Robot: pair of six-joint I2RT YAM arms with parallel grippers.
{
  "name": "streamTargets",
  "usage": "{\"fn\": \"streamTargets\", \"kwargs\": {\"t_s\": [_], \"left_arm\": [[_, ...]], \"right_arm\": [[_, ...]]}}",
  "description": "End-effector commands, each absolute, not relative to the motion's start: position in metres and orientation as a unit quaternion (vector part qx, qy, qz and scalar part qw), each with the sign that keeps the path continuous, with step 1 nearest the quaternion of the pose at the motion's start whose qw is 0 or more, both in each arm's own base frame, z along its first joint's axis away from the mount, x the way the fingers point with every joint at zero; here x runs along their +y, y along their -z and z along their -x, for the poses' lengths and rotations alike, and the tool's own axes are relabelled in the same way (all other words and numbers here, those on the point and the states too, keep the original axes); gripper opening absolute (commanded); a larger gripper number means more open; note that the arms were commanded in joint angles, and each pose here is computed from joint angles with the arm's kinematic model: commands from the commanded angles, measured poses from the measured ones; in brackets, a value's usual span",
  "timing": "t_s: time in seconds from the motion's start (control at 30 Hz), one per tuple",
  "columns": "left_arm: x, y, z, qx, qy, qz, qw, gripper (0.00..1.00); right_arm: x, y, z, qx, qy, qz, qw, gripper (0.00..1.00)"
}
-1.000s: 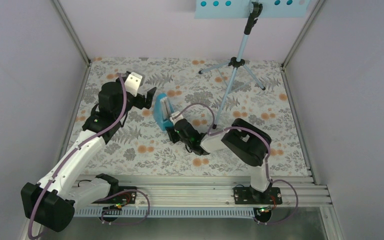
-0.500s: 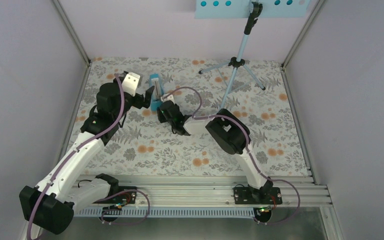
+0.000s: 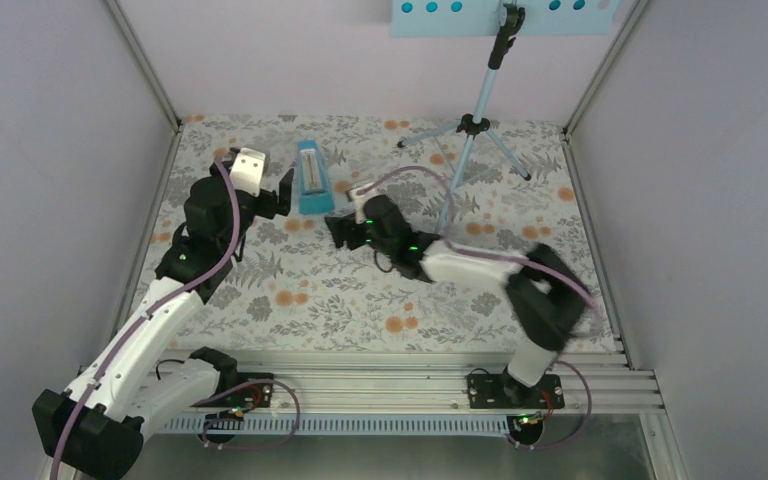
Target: Pack up the instrument practice props
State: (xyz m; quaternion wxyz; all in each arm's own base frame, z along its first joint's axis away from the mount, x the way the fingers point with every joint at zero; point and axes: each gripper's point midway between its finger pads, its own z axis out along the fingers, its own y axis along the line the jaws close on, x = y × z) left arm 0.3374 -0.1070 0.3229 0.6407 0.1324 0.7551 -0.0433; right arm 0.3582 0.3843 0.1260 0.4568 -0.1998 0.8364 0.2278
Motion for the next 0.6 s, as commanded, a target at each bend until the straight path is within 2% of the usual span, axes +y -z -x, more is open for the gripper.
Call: {"fn": "streamTargets", "kwargs": {"t_s": [0.0,0.13,0.37,0.57], "left_arm": [[-0.096,-0.338,-0.335,0.738,0.031,-0.1,0.666,1.0],[-0.098,-0.336,-0.334,0.739,0.033,-0.104,0.665,1.0],[-0.097,-0.334,-0.335,0.74,0.025,-0.103,0.664,1.0],[-0.101,-0.33,-0.337,0.745,0.03,-0.107,0.658,1.0]], "right_arm": [[0.321,-0.199,-0.329,0.808,-0.25,0.182,0.502,0.9],[0.236,-0.229,-0.343,0.817,-0.214,0.11,0.524,0.96],[0.102,-0.286,-0.408,0.807,-0.16,-0.003,0.568,0.98],[0.072,-0.347,-0.447,0.754,-0.213,0.02,0.621,0.99]]}}
